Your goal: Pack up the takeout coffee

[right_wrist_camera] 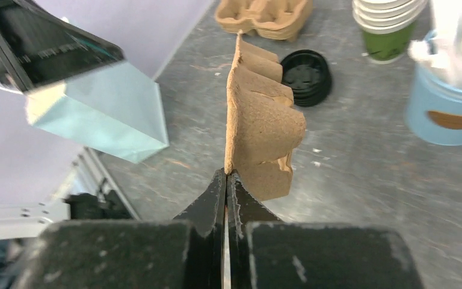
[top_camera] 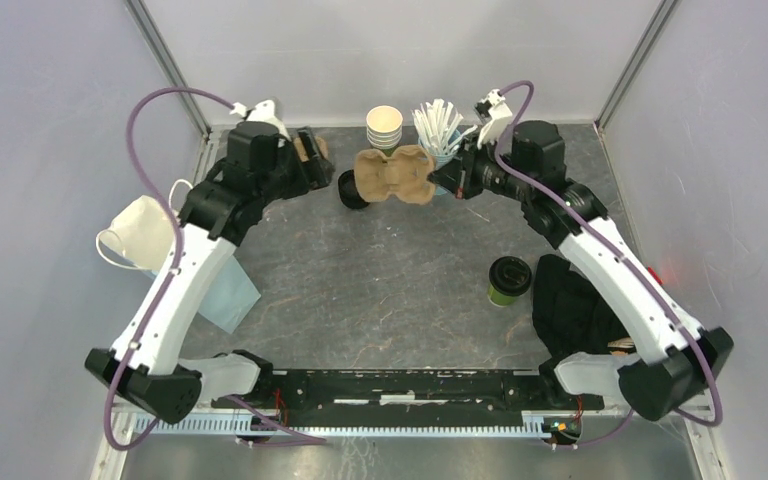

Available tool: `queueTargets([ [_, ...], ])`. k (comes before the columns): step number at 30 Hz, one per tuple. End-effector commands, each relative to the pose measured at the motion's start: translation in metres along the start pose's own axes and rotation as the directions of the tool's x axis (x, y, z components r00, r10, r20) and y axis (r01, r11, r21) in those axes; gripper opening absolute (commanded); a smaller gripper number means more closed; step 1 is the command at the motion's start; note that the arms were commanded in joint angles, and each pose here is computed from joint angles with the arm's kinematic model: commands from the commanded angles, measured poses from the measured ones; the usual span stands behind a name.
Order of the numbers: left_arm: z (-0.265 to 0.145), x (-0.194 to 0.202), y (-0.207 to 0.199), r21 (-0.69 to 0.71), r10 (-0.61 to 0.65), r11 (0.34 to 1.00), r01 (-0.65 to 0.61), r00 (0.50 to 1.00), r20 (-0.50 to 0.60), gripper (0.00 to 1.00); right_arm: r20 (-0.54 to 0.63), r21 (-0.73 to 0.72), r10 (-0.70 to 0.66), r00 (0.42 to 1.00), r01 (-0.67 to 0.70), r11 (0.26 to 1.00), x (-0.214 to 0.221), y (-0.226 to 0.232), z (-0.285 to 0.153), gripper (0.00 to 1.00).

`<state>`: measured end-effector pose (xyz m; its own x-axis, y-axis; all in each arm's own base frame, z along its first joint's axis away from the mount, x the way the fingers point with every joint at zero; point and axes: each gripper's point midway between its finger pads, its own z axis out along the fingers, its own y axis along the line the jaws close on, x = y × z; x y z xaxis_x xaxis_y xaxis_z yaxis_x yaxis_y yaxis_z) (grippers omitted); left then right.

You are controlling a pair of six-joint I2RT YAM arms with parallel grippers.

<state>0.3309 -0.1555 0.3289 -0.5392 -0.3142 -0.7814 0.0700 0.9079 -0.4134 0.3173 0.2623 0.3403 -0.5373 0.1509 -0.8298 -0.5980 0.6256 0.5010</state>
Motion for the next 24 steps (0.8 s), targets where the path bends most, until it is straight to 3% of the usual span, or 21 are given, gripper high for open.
queueTargets([
  [1, -0.052, -0.019, 0.055, -0.269, 0.001, 0.963, 0.017, 0.998, 0.065, 0.83, 0.028, 0.124, -0.228, 0.973, 0.223, 0.967, -0.018, -0.006, -0.039, 0.00],
  [4, -0.085, -0.029, 0.086, -0.436, -0.022, 0.897, 0.077, 0.992, 0.128, 0.85, 0.021, 0.159, -0.264, 0.964, 0.257, 0.953, -0.016, -0.011, -0.049, 0.00],
  [11, -0.138, -0.040, 0.132, -0.651, -0.030, 0.731, 0.203, 0.963, 0.267, 0.88, -0.004, 0.115, -0.286, 0.958, 0.284, 0.952, -0.005, -0.008, -0.044, 0.00],
  [16, -0.134, -0.045, 0.163, -0.802, -0.007, 0.571, 0.175, 0.978, 0.209, 0.95, -0.021, 0.084, -0.418, 0.908, 0.418, 0.904, 0.002, 0.020, -0.043, 0.00],
  [19, -0.129, -0.048, 0.174, -0.815, -0.048, 0.536, 0.221, 0.972, 0.231, 0.96, -0.022, 0.080, -0.446, 0.895, 0.446, 0.891, 0.005, 0.025, -0.046, 0.00],
  [24, -0.135, -0.059, 0.185, -0.853, 0.028, 0.482, 0.199, 0.970, 0.242, 0.97, -0.015, 0.110, -0.459, 0.888, 0.458, 0.882, 0.003, 0.022, -0.052, 0.00],
])
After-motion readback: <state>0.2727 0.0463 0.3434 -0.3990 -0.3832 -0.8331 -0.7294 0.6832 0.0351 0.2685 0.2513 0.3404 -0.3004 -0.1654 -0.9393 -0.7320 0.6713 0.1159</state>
